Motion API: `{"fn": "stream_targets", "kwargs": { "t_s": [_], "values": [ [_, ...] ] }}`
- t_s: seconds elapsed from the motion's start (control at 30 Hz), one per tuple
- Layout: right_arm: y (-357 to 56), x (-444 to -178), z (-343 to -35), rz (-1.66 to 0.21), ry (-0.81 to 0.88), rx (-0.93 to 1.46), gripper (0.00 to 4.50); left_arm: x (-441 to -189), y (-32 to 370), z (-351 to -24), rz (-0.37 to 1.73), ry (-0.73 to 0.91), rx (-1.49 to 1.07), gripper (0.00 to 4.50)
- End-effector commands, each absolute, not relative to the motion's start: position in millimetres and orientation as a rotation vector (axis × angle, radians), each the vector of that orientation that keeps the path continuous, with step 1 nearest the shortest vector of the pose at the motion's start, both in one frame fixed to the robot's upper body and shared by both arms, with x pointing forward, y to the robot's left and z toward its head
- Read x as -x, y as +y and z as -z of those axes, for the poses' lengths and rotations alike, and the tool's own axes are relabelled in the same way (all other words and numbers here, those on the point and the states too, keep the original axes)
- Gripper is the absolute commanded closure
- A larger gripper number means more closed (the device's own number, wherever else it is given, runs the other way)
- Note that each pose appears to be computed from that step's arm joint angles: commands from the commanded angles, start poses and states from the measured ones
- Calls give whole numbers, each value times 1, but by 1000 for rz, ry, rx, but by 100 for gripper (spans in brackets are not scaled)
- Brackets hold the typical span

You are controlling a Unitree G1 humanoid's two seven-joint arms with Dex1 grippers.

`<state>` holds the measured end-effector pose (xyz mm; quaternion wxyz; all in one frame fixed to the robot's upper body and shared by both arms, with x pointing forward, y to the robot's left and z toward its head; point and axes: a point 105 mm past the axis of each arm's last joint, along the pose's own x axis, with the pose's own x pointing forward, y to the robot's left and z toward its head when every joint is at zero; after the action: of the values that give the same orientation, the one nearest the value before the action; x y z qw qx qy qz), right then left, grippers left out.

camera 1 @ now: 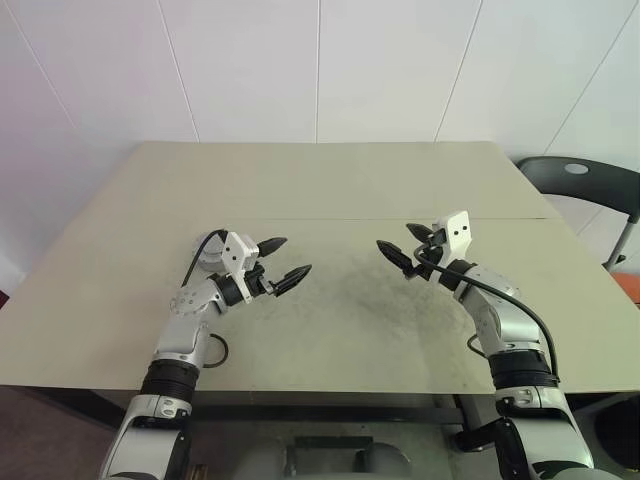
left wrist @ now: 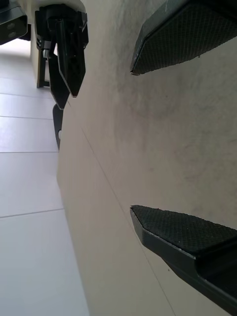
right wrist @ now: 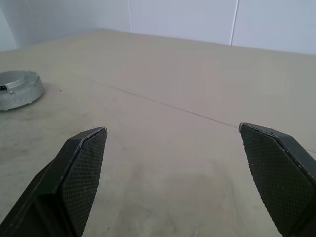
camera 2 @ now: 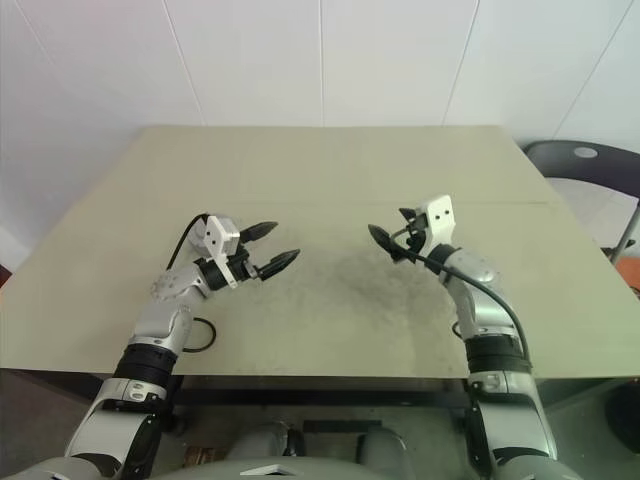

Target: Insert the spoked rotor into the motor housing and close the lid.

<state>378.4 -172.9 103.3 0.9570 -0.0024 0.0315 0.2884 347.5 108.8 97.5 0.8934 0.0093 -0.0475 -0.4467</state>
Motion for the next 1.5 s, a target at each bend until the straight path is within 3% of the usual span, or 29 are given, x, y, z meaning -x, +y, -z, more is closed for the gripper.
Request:
{"fn": "stream_targets", "kwargs": {
  "t_s": [0.03, 1.5],
  "values": [
    [-173, -383, -121, -589, 2, 22, 1, -348, 112, -111, 922, -151, -50, 0],
    [-168, -388, -122, -611, -4, 41, 1, -348, 112, -107, 903, -143, -60, 0]
  ]
}}
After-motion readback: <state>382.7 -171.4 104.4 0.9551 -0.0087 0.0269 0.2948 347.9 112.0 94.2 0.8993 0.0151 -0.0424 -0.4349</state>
